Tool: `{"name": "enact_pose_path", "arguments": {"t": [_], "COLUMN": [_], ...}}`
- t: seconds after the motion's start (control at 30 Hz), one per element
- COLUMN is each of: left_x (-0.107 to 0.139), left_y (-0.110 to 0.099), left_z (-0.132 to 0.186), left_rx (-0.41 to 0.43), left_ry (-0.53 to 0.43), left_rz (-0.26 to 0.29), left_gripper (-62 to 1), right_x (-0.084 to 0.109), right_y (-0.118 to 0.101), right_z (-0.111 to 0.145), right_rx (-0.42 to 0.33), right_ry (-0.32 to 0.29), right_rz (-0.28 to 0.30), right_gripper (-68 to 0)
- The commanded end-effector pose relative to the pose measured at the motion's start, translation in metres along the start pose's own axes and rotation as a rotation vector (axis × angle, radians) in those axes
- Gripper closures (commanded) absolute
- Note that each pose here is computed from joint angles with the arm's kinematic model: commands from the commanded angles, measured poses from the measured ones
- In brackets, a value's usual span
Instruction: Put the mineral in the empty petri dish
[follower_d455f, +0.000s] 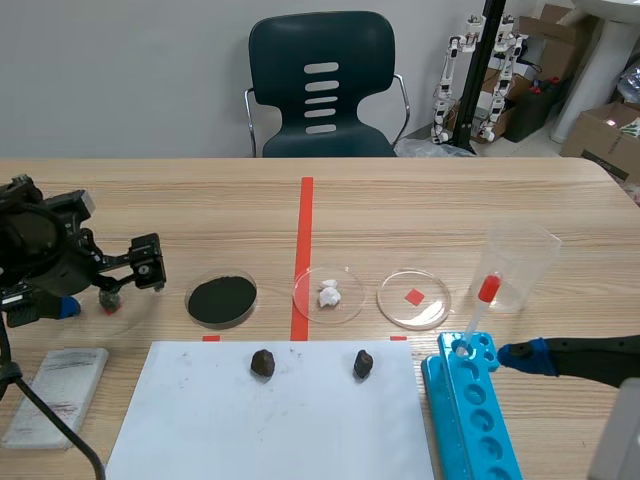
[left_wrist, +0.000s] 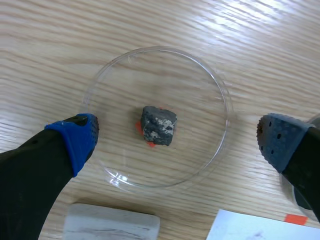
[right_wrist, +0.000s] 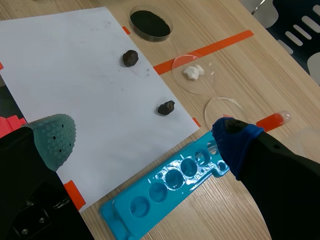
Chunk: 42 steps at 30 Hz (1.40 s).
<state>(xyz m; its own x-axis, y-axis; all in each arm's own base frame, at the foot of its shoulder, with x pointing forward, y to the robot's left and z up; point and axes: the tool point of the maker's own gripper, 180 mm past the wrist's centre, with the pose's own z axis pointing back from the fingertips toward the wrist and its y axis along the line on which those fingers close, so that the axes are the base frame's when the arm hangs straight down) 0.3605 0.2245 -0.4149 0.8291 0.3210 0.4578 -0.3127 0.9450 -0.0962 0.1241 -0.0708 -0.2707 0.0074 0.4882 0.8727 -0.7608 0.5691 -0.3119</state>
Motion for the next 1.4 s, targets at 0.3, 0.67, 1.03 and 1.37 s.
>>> {"name": "enact_pose_path", "arguments": {"t": [0.3, 0.67, 1.03, 1.37], "left_x": [0.010, 0.006, 0.006, 0.006], "left_y": [-0.006, -0.016, -0.016, -0.016], "left_z": [0.018, 0.031, 0.032, 0.032], "left_rx": [-0.027, -0.056, -0.057, -0.057], "left_ry": [-0.094, -0.137, -0.138, -0.135], "left_rz": [-0.041, -0.072, -0.073, -0.073], "left_gripper": [-62.3, -62.3, -62.3, -62.3], "right_x": [0.013, 0.013, 0.013, 0.013], "right_y": [-0.005, -0.005, -0.005, -0.005], "right_z": [-0.001, -0.001, -0.001, -0.001], "right_rx": [-0.015, -0.015, -0.015, -0.015], "right_ry": [-0.041, -0.041, -0.041, -0.041], "right_rz": [0.006, 0.006, 0.006, 0.006], "right_gripper": [-56.9, -56.9, -56.9, -56.9]}}
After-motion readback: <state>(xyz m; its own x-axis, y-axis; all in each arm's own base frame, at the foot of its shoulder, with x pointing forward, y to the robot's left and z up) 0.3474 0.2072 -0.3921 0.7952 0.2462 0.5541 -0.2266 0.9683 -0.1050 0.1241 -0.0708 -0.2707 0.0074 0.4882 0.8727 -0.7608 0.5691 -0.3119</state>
